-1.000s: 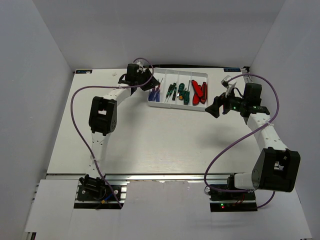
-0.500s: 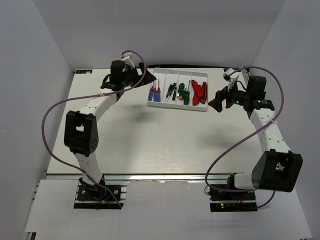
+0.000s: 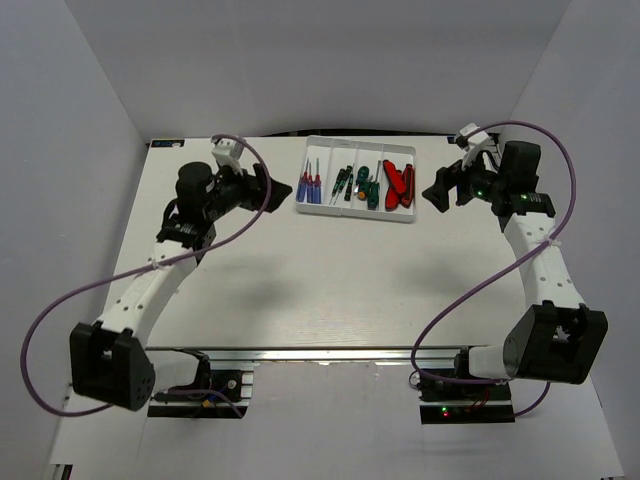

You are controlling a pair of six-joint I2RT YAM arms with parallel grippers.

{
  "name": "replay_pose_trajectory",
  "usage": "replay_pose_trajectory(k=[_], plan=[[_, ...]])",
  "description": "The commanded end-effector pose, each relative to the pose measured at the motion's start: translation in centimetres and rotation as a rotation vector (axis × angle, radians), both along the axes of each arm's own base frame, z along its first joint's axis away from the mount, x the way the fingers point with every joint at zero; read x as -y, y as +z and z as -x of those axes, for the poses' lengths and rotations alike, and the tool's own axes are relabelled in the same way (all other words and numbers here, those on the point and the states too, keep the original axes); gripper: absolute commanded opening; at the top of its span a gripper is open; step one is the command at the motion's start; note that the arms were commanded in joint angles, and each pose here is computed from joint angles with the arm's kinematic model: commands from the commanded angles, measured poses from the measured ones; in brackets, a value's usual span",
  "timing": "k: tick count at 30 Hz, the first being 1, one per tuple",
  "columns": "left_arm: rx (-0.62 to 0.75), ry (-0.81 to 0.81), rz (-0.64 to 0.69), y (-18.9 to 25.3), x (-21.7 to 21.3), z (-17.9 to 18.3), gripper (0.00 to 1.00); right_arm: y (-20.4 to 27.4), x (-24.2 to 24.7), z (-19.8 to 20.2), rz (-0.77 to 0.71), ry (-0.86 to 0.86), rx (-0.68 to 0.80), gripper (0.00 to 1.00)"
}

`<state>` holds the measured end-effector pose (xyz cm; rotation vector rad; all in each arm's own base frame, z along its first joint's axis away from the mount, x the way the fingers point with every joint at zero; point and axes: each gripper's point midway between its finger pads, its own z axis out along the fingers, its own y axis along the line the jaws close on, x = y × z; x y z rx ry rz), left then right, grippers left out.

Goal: Sort the tools into containers

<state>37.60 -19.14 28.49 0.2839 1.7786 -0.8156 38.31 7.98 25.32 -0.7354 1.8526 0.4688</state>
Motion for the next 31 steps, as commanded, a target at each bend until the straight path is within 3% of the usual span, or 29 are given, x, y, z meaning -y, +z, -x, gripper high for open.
replay_pose_trajectory(k=[1,12,22,31], plan=[[0.096,-0.015,-0.027,1.5,-0.8,2.5,0.98,3.2,1.1,-1.5,-0.011,-0.087,0.079,0.89],[0.163,-0.009,0.051,2.5,-1.9,7.5,0.98,3.6,3.2,-1.1,0.008,-0.249,0.089,0.89],[0.163,-0.021,0.054,2.5,-1.8,7.9,0.98,2.9,3.3,-0.4,-0.042,-0.302,0.044,0.90],[0.163,-0.019,0.059,1.9,-1.7,7.8,0.98,3.3,3.0,0.4,-0.041,-0.279,0.098,0.89]])
